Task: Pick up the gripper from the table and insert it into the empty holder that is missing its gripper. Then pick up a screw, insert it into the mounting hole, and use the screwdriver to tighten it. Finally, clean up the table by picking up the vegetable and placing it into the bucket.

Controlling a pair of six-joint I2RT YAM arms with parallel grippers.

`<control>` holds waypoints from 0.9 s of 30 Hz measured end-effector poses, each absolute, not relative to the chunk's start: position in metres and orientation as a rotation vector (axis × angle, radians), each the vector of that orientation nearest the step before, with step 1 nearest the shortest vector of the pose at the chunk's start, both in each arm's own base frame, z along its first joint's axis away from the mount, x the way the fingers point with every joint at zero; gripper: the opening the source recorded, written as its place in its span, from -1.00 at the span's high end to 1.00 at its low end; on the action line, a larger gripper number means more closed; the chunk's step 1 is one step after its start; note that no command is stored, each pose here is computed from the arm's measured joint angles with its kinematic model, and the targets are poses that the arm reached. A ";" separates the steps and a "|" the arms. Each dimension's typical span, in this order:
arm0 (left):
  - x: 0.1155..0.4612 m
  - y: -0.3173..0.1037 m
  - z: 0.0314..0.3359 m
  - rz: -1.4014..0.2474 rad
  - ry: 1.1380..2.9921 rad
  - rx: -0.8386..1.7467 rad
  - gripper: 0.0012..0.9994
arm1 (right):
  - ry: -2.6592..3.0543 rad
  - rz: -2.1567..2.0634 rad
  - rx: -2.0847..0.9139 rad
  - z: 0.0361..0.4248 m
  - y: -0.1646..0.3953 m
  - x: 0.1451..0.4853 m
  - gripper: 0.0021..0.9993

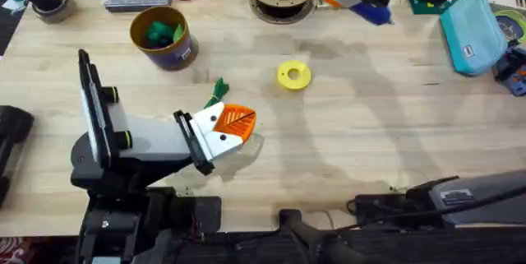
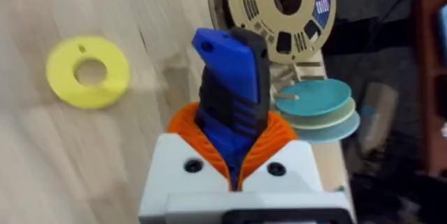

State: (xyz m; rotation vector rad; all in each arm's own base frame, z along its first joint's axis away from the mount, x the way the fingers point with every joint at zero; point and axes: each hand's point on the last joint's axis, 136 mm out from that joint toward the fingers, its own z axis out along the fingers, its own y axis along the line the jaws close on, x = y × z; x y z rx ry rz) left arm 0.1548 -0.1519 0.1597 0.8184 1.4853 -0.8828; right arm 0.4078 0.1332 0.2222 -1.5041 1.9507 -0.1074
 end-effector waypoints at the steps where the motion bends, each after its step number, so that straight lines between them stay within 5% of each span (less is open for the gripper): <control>1: 0.155 -0.152 0.160 -0.883 1.485 0.819 1.00 | 1.936 -0.142 -1.536 0.220 0.130 0.409 0.96; 27: 0.155 -0.152 0.160 -0.883 1.485 0.819 1.00 | 2.025 -0.251 -1.910 0.052 0.036 0.364 0.96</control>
